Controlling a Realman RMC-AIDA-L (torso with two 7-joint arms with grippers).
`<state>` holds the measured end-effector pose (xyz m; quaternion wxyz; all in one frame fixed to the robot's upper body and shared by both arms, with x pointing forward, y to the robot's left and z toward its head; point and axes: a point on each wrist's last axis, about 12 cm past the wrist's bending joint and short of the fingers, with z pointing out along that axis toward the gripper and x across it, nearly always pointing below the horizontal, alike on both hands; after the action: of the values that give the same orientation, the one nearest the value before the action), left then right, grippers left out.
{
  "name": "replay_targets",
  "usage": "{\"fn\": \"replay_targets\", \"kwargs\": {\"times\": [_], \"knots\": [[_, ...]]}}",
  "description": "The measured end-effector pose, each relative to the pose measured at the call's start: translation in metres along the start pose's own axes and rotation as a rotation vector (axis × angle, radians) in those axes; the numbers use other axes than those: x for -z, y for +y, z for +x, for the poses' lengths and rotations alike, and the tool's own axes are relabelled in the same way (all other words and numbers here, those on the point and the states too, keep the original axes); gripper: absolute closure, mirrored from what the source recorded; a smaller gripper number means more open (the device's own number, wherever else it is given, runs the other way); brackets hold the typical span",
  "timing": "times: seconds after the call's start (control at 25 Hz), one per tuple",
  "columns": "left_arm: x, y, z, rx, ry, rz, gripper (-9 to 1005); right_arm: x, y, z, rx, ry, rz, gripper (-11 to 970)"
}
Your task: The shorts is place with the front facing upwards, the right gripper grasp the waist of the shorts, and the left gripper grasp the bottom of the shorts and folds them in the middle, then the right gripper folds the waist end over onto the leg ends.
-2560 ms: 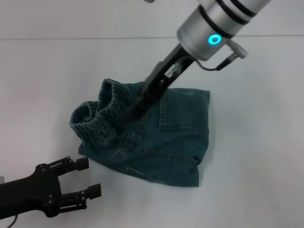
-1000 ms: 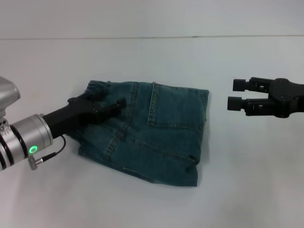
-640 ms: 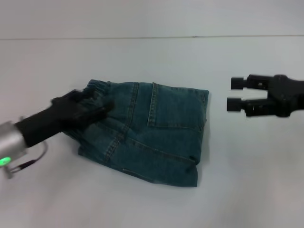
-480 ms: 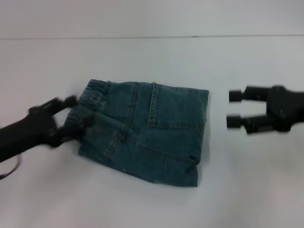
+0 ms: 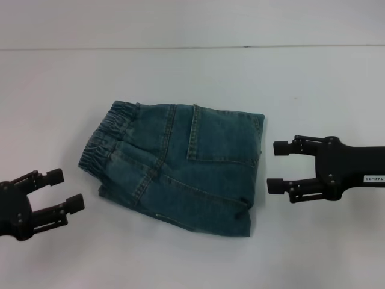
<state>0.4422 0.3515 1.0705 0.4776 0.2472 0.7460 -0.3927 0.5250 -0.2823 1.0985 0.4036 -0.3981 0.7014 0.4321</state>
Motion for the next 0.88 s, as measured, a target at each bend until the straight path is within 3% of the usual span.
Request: {"fn": "replay_targets", "kwargs": {"times": [0.36,0.88], "knots": [[-0.007,-0.002,-0.001,0.005,-0.004,0.03,137,0.001,0.0,0.014,-0.023,-0.005,0.042,0],[-0.016,-0.002,-0.003,0.012,-0.022,0.057,138,-0.003,0.001,0.017,-0.006,-0.039,0.058,1]]}}
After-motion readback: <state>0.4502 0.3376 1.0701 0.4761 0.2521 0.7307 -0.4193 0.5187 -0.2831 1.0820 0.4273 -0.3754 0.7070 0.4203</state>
